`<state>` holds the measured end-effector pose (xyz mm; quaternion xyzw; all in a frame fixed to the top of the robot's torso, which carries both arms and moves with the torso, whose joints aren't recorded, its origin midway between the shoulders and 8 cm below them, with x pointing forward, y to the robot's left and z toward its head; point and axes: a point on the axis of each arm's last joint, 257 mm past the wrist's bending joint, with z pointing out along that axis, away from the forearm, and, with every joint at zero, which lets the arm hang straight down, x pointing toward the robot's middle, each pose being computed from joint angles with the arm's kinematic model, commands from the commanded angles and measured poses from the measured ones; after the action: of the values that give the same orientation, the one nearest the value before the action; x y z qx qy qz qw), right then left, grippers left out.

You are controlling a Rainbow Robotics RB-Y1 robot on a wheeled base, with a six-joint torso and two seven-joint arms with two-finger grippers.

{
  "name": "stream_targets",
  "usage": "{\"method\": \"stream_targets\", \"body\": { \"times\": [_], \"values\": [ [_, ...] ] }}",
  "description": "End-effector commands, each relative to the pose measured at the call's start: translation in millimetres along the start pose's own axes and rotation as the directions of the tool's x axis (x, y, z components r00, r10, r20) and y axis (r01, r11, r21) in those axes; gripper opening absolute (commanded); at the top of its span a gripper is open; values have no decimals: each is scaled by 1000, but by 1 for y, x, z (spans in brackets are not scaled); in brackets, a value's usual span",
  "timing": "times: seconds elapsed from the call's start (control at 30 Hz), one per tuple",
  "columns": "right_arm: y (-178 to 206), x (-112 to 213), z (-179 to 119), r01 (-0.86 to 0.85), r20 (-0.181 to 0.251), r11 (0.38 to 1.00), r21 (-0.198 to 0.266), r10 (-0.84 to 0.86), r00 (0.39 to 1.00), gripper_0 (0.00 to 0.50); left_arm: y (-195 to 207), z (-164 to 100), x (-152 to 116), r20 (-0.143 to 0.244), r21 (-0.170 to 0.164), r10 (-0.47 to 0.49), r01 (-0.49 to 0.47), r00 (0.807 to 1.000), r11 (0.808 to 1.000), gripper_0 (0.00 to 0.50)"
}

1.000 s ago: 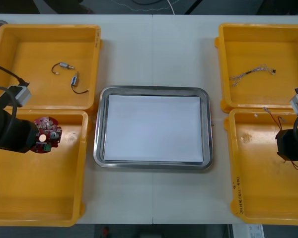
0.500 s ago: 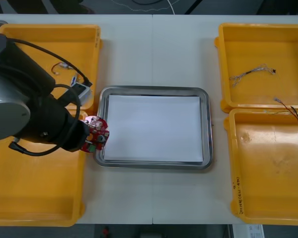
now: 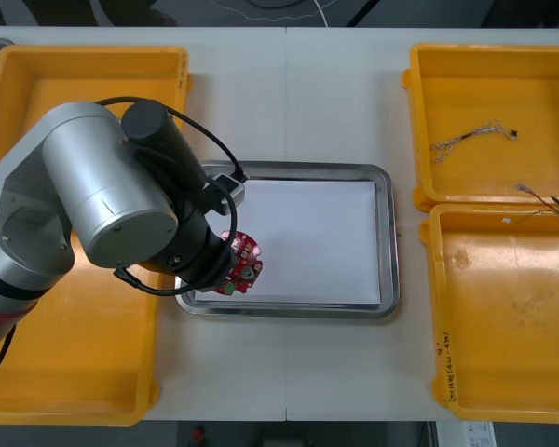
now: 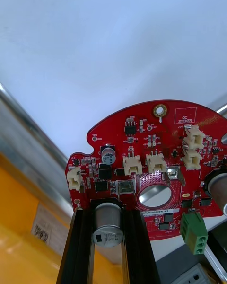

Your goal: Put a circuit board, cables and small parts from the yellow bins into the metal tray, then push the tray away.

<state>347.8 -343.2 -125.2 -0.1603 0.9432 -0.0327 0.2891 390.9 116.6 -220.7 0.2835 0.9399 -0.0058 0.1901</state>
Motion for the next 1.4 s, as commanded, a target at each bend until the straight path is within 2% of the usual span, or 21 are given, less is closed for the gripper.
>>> {"method": "stream_targets", "body": {
  "times": [0.03,0.17,0.3,0.47,0.6,0.77,0.87,0.9,0.97,1.0,1.07,1.13,1.3,1.4],
  "values": [
    [-3,-10,-14,47,27,998,32,-48,998,0,-13,11,-21,41,17,-64,63,997,998,1],
    [0,-11,-13,61,26,998,27,-62,998,0,-12,25,-22,39,12,-63,63,997,998,1],
    [4,-12,-10,79,20,997,23,-79,997,0,-5,36,-23,42,-18,-59,60,997,998,2],
    [5,-11,-3,108,2,993,46,-108,994,0,1,49,-25,40,-15,-81,82,996,997,0],
    [11,-15,-2,139,4,989,50,-140,990,0,7,53,-26,42,-30,-87,89,995,996,2],
    [16,-16,-2,160,7,987,33,-160,987,0,12,53,-27,45,-42,-89,90,995,995,1],
    [18,-15,-2,169,6,985,27,-169,986,0,17,53,-26,45,-54,-91,93,995,994,19],
    [18,-15,-2,172,5,985,25,-172,985,0,17,53,-26,45,-55,-91,93,995,994,119],
    [18,-15,-2,176,5,984,24,-176,984,0,19,53,-26,46,-59,-94,96,995,994,277],
    [19,-15,-2,176,5,984,22,-176,984,0,20,53,-25,46,-60,-95,98,994,993,313],
    [19,-15,-2,179,5,984,22,-180,984,0,22,53,-24,43,-65,-101,103,994,993,463],
    [20,-13,-1,184,2,983,19,-184,983,0,24,53,-23,42,-68,-104,107,994,992,498],
    [21,-12,-1,188,-1,982,12,-188,982,0,26,51,-23,42,-72,-111,114,993,991,500],
    [21,-11,-1,188,-3,982,12,-188,982,0,30,40,-26,50,-73,-127,131,991,989,500]
  ]
}}
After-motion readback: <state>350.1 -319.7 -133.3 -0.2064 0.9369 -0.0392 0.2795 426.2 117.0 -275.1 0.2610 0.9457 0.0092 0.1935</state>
